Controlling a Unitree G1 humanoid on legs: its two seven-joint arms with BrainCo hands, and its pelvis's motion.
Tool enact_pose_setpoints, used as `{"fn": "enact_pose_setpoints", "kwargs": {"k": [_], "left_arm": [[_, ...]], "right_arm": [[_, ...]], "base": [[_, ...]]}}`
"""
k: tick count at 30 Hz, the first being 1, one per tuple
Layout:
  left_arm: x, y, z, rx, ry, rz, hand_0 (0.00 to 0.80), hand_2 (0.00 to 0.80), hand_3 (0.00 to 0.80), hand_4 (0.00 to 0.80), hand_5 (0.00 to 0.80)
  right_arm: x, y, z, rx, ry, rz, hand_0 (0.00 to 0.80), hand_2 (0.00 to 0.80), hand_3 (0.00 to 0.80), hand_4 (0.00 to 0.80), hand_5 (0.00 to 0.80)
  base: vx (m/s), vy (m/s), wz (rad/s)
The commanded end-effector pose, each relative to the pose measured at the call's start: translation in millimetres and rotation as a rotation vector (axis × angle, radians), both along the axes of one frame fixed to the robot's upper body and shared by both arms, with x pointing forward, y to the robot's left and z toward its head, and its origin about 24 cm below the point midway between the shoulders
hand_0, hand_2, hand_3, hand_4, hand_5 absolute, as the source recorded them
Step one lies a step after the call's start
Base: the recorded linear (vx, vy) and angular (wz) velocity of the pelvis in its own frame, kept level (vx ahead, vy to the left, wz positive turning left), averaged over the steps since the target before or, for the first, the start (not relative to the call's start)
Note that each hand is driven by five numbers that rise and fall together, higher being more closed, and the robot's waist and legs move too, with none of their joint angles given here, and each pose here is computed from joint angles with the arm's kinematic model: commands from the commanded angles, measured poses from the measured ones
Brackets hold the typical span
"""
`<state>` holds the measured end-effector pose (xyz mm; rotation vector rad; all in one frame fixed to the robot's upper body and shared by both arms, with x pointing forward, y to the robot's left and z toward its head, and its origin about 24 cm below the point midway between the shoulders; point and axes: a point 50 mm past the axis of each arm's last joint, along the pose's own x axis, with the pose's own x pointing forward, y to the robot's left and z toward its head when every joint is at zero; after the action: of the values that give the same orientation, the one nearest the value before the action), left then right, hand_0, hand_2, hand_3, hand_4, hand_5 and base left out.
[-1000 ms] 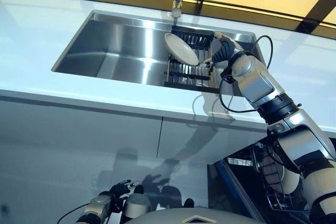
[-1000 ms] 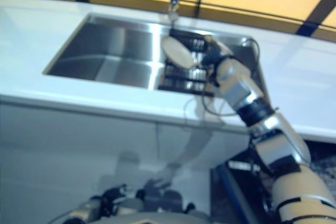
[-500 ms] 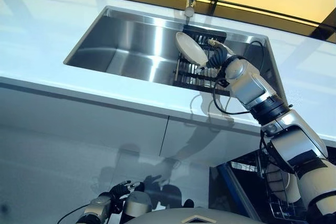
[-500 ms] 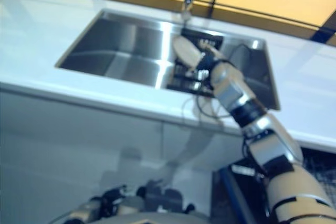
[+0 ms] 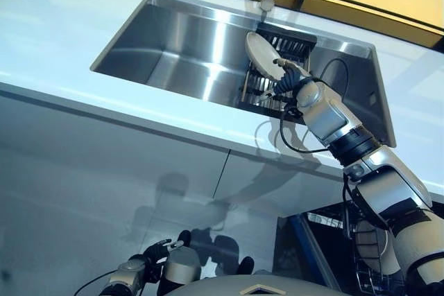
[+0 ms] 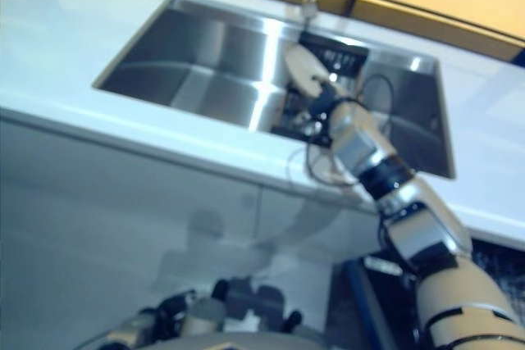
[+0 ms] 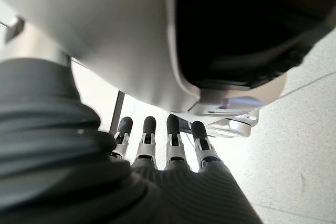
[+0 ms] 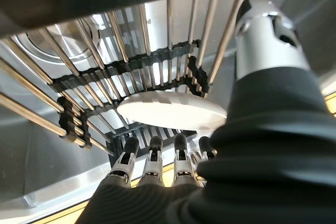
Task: Take plates into dishwasher
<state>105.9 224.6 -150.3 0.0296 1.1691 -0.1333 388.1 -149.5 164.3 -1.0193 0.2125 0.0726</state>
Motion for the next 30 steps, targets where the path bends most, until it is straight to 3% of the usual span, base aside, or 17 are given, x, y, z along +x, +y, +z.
{"fn": "enact_pose_setpoints", "kwargs": {"k": [1, 30], "left_arm": [[19, 2, 7, 0.008, -0.067, -0.010, 0.000, 0.000, 0.000, 0.000, 0.000], [23, -1, 10, -0.026, -0.100, -0.018, 0.000, 0.000, 0.000, 0.000, 0.000]], "right_arm": [[9, -16, 53, -0.121, -0.189, -0.089, 0.000, 0.000, 0.000, 0.000, 0.000], [8, -70, 133, -0.169, -0.372, -0.284, 0.000, 0.000, 0.000, 0.000, 0.000]], "base": [[-0.063, -0.029, 0.09], [0.009, 0.007, 0.02]]}}
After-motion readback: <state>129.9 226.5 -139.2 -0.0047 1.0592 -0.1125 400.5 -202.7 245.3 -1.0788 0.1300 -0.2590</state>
